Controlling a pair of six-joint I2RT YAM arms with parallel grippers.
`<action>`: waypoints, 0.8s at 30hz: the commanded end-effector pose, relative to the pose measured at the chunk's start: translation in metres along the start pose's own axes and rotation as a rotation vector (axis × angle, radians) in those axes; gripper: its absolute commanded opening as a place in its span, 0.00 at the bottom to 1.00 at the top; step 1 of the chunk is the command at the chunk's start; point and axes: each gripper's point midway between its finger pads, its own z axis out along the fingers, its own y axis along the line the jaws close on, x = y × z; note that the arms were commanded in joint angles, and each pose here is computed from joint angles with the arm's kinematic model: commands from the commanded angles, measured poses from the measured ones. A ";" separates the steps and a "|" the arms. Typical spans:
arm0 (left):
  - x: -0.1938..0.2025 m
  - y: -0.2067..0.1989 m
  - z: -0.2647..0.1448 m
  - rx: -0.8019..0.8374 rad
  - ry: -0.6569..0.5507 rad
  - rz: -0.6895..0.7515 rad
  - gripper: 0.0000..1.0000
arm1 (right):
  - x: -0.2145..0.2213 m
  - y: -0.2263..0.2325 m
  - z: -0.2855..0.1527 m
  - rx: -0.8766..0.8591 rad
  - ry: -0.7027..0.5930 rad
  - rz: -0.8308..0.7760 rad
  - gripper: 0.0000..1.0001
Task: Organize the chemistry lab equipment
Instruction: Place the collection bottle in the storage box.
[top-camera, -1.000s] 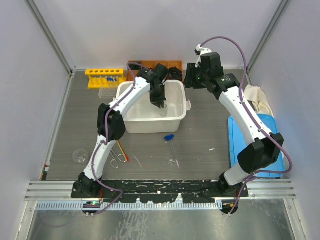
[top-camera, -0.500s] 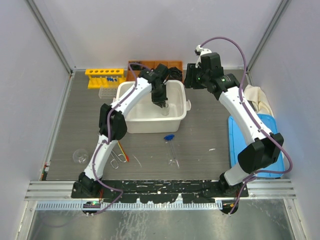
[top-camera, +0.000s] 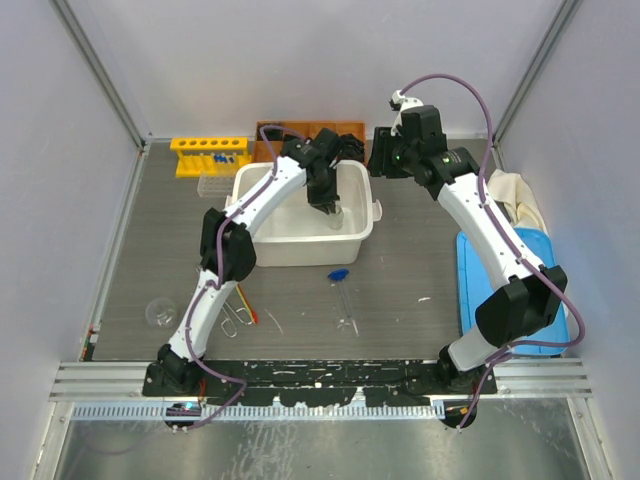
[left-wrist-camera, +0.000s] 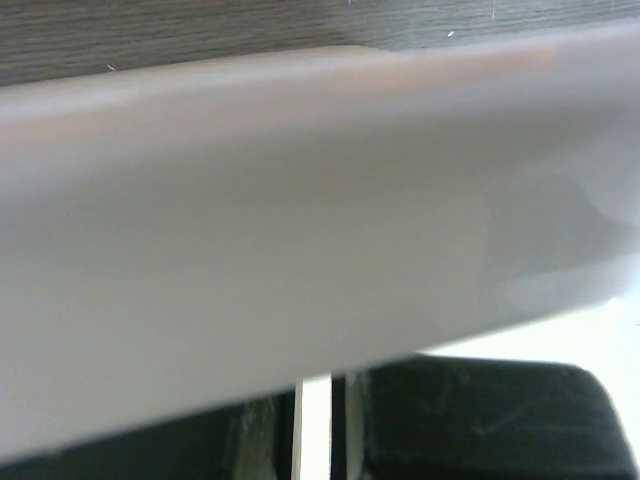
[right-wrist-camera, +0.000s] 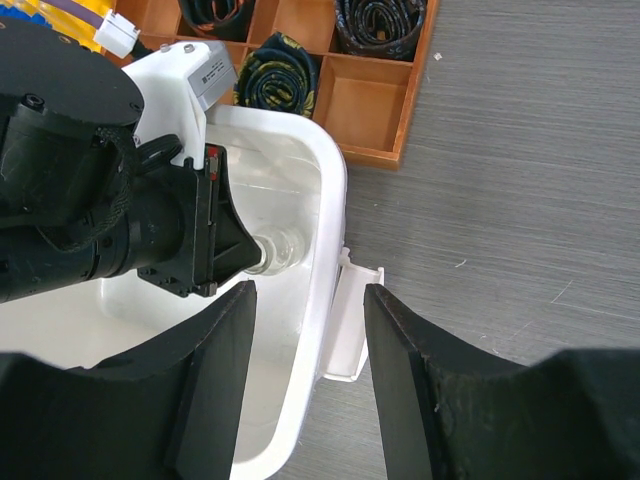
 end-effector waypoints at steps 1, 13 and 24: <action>-0.025 -0.017 -0.013 0.052 -0.103 0.009 0.07 | -0.015 0.002 -0.002 -0.012 -0.049 0.000 0.54; -0.029 -0.023 -0.010 0.070 -0.110 0.008 0.09 | -0.013 0.002 0.002 -0.016 -0.039 0.001 0.53; -0.032 -0.025 -0.013 0.083 -0.125 0.014 0.23 | -0.011 0.003 0.004 -0.020 -0.033 0.003 0.53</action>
